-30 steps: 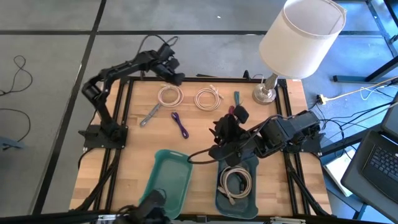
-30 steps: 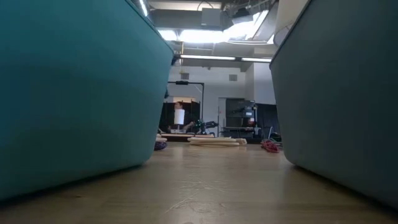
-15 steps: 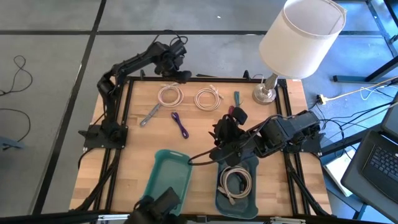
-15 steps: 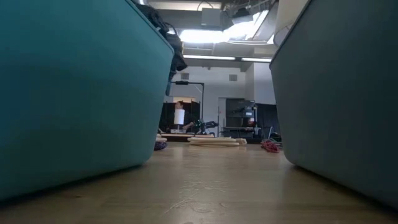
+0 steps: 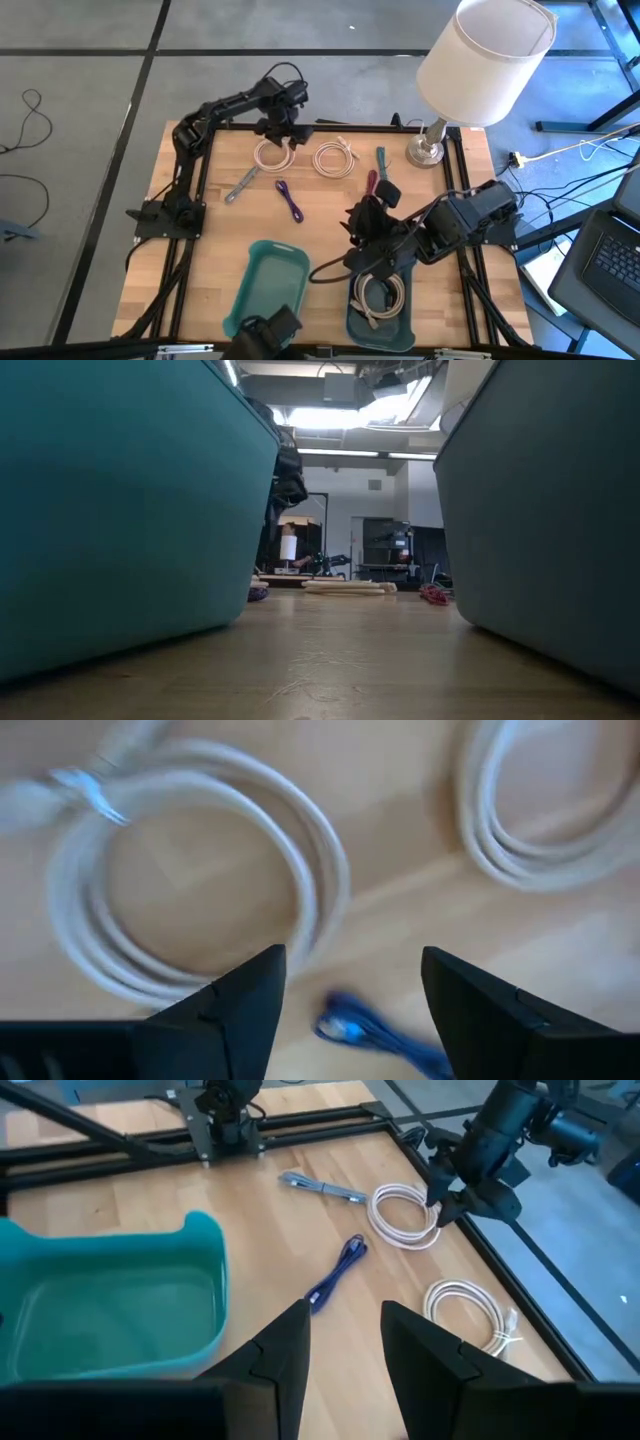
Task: Pick and place USB-C Cables
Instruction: Adjust the green bin
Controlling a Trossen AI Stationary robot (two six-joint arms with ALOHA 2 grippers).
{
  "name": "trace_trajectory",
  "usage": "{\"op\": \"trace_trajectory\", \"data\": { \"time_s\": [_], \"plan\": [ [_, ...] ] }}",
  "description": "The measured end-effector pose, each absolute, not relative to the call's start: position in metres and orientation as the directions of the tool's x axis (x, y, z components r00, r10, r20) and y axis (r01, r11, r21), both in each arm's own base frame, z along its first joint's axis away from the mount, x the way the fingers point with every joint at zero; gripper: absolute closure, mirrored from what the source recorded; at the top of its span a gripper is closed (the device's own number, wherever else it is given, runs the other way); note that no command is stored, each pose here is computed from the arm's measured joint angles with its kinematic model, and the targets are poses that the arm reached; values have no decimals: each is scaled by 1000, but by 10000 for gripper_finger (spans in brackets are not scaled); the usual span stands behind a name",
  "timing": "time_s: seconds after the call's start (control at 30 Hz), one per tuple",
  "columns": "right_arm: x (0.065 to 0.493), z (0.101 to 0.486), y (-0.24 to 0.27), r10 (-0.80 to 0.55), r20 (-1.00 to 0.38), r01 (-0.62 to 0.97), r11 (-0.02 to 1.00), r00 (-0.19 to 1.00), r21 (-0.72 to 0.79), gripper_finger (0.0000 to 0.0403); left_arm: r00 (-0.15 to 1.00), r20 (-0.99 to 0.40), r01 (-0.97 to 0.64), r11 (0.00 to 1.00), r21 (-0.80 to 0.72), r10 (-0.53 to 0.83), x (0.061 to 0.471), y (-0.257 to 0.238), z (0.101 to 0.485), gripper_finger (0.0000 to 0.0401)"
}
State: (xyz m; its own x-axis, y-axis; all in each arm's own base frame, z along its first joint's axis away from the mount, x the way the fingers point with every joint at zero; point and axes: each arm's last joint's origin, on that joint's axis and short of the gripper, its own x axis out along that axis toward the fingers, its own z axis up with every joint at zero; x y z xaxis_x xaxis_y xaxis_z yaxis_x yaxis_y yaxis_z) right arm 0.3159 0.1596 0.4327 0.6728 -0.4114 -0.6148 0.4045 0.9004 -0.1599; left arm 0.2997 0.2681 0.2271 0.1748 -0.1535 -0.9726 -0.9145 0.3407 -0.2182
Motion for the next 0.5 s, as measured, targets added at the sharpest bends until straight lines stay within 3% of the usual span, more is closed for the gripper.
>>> {"op": "trace_trajectory", "data": {
  "time_s": [0.23,0.4,0.5],
  "plan": [
    [312,431,159,-423,-632,396,897,649,-195,275,103,-980,-900,403,-165,-171,302,236,249,173],
    [311,430,158,-452,-623,408,885,639,-223,275,144,-981,-811,553,-192,-128,310,199,280,173],
    [310,430,157,-457,-627,425,880,631,-213,276,150,-989,-741,663,-107,9,306,169,312,173]
  ]
}}
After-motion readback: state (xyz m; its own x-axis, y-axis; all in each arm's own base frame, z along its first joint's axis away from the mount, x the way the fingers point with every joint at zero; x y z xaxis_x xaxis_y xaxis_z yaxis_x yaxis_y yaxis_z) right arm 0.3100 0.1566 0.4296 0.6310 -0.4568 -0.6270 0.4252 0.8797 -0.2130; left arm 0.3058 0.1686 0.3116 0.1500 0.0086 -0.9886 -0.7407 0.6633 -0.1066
